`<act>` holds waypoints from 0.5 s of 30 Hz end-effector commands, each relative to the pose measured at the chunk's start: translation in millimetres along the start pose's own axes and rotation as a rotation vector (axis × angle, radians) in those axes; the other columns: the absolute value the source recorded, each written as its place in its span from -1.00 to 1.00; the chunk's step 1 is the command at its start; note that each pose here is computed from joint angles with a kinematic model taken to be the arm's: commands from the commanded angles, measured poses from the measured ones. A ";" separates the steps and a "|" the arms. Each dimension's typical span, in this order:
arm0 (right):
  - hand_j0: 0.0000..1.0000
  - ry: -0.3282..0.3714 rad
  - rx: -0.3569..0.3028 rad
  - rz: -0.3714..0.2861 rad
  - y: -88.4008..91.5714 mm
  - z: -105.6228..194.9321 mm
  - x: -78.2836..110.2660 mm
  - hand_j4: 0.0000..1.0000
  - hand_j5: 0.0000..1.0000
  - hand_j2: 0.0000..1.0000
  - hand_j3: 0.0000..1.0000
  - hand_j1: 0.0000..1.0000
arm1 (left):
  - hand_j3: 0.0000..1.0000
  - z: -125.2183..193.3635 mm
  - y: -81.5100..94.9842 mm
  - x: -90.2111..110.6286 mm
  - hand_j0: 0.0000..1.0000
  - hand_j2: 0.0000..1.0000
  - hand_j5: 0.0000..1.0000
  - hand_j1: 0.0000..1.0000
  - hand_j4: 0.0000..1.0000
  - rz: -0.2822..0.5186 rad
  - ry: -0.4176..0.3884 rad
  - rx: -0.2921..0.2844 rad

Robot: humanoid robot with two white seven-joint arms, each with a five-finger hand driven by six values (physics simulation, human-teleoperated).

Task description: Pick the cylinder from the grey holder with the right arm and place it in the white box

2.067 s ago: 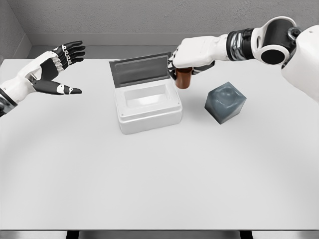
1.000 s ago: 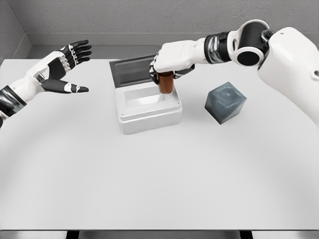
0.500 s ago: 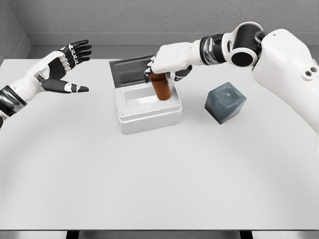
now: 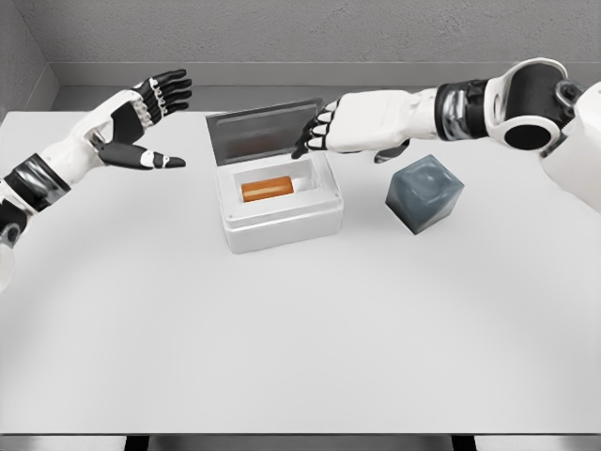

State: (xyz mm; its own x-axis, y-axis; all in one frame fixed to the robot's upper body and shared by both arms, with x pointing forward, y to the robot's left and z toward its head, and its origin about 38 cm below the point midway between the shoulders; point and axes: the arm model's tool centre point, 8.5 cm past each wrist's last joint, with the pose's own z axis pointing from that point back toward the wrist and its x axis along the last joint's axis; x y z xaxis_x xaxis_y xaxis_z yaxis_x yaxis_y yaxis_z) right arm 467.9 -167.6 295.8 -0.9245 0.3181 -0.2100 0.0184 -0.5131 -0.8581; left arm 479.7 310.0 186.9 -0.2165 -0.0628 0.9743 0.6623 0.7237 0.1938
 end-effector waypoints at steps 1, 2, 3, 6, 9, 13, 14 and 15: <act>0.98 0.069 -0.040 0.035 -12.4 59.5 -5.2 0.98 0.98 0.98 0.98 0.98 | 1.00 -7.7 -9.5 -9.3 1.00 1.00 1.00 1.00 1.00 0.031 0.000 -0.009; 0.98 0.089 -0.051 0.016 -10.7 76.8 -8.5 0.98 0.98 0.98 0.98 0.98 | 1.00 -8.8 -9.9 -8.4 1.00 1.00 1.00 1.00 1.00 0.031 -0.003 -0.011; 0.98 0.108 -0.081 -0.020 -10.1 99.7 -11.3 0.98 0.98 0.98 0.98 0.98 | 1.00 -10.6 -11.8 -9.3 1.00 1.00 1.00 1.00 1.00 0.031 0.002 -0.019; 0.98 0.118 -0.183 -0.145 -7.9 139.7 -16.8 0.98 0.98 0.98 0.98 0.98 | 1.00 -20.3 -19.6 -11.5 1.00 1.00 1.00 1.00 1.00 0.046 -0.008 -0.032; 0.99 0.101 -0.270 -0.327 30.9 152.4 -8.9 0.99 0.99 0.99 0.99 0.99 | 1.00 -21.0 -18.2 -12.1 1.00 1.00 1.00 1.00 1.00 0.049 -0.007 -0.028; 0.99 0.062 -0.425 -0.513 54.3 166.8 0.3 0.99 0.99 0.99 0.99 0.99 | 1.00 -23.1 -19.7 -12.2 1.00 1.00 1.00 1.00 1.00 0.051 -0.010 -0.030; 0.99 0.065 -0.449 -0.559 66.8 169.4 5.0 0.99 0.99 0.99 0.99 0.99 | 1.00 -23.1 -19.7 -12.2 1.00 1.00 1.00 1.00 1.00 0.051 -0.010 -0.030; 1.00 0.054 -0.484 -0.596 75.9 167.4 12.7 1.00 1.00 1.00 1.00 1.00 | 1.00 -23.6 -20.2 -12.3 1.00 1.00 1.00 1.00 1.00 0.052 -0.011 -0.030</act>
State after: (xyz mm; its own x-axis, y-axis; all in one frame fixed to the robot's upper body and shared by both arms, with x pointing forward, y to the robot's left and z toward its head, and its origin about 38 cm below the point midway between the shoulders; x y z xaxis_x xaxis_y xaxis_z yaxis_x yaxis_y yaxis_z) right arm 384.4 -330.5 247.7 -0.7700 0.5063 0.3882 -0.4188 0.0580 -0.9062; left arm 485.8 280.5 173.6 -0.1908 -0.0249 0.9813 0.6937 0.7039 0.1528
